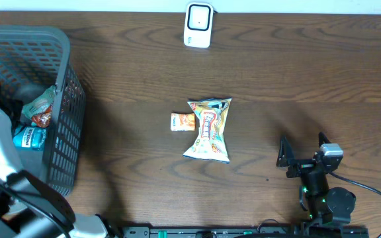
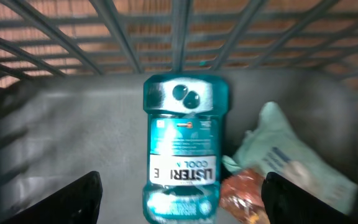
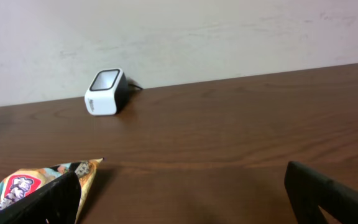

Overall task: Scan the item barcode
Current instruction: 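Reach the left gripper into the basket and grasp the teal Listerine bottle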

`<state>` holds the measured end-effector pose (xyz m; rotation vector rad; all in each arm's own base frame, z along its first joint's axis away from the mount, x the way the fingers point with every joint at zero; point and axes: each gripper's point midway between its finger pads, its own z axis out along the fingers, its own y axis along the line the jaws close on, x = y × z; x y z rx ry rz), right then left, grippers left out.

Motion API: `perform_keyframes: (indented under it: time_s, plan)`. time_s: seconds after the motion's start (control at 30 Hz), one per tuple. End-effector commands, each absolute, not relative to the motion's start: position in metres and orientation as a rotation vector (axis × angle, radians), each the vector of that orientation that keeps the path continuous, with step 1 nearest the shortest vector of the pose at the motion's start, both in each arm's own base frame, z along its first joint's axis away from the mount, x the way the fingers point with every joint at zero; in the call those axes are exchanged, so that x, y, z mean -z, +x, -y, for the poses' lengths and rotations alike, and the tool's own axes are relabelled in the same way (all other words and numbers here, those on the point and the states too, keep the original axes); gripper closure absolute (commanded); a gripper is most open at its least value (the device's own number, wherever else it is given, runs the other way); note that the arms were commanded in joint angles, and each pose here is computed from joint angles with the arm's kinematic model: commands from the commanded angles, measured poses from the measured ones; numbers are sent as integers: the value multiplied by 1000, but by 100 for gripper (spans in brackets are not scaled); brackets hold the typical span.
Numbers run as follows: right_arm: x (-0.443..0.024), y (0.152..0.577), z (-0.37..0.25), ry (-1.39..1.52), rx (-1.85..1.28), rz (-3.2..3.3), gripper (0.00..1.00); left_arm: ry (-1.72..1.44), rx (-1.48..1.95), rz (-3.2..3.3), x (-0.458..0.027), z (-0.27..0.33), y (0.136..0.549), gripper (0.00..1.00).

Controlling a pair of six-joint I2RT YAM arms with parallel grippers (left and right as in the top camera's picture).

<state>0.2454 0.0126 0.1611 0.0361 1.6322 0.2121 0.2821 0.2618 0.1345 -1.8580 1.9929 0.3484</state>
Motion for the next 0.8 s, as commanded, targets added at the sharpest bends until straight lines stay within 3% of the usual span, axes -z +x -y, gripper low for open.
perform_keyframes:
  time_s: [0.0, 0.77]
  plan:
    - [-160, 245, -14, 24, -208, -1636, 1, -1905, -360, -2037, -111, -264, 285, 18]
    - [-160, 245, -14, 24, -208, -1636, 1, -1989, -431, -2346, -4, -254, 273, 18]
